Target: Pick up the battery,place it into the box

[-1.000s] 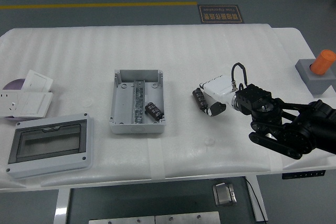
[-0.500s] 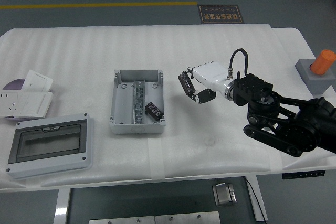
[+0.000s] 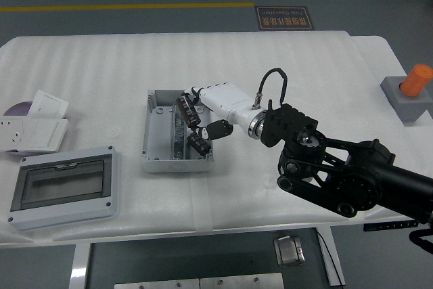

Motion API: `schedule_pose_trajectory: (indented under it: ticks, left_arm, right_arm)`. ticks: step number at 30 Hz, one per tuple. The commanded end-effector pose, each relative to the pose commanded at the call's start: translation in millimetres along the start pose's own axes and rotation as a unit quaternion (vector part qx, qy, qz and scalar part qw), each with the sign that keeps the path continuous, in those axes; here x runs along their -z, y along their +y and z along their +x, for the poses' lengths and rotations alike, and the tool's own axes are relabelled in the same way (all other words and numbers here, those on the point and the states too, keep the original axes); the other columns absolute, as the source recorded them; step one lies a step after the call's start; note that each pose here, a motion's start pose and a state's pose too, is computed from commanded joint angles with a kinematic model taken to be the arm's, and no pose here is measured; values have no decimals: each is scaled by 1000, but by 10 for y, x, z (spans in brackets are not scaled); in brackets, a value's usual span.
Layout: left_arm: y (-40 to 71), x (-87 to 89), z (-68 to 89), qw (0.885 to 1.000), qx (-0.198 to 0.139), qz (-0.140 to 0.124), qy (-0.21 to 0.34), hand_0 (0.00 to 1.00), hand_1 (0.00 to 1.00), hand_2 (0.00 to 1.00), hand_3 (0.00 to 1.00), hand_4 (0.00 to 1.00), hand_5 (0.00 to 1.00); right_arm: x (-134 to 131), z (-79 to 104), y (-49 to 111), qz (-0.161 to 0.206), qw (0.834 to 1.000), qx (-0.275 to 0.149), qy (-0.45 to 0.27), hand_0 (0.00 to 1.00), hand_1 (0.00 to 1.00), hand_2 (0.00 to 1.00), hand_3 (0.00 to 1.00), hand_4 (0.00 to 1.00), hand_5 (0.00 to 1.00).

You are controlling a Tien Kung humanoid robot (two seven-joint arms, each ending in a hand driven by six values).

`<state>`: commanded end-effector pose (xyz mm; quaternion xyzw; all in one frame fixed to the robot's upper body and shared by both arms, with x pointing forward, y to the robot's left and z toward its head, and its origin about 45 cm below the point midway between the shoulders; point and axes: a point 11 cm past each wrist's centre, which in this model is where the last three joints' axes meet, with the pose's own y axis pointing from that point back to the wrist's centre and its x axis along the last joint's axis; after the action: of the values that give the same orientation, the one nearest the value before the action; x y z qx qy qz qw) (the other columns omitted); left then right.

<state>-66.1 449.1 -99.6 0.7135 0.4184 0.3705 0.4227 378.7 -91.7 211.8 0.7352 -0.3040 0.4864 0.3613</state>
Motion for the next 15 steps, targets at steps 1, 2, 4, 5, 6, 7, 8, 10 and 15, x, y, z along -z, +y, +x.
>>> schedule_pose_trajectory:
  ticks: [1,2,4,5,6,7,8,10,15]
  left_arm:
    - [0,1,0,1000,0,0,-1,688,702,528,551,614,436]
    - [0,2,0,1000,0,0,-1,688,702,528,551,614,436]
    - [0,3,0,1000,0,1,-2,688,702,528,550,614,438]
    - [0,3,1,1000,0,1,-2,688,702,528,550,614,438]
    - [0,2,2,1000,0,1,-2,688,702,528,550,614,438]
    - [1,0,3,1000,0,1,-1,688,702,528,550,614,438]
    - [2,-3,3,1000,0,1,-1,688,702,528,550,614,438]
    - [3,-7,3,1000,1,0,0,689,702,524,547,611,435]
    - [3,-7,7,1000,1,0,1,689,702,524,547,611,435]
  right_arm:
    - [12,-17,-4,1,1000,1,0,844,869,915,998,683,465]
    - [21,-33,-6,1,1000,2,0,844,869,915,998,683,465]
    - [39,-73,-8,3,1000,5,0,931,971,998,998,807,491]
    - [44,-88,-9,3,1000,7,-1,931,971,998,998,807,491]
    - [48,-97,-9,3,1000,7,-1,931,971,998,998,807,491]
    - [50,-108,-10,3,1000,8,-1,931,971,998,998,807,491]
    - [51,-116,-10,3,1000,8,-2,931,971,998,998,807,491]
    - [50,-129,-12,3,1000,9,-5,945,984,998,998,844,513]
    - [-53,-105,13,-9,1000,3,-25,945,984,998,998,844,513]
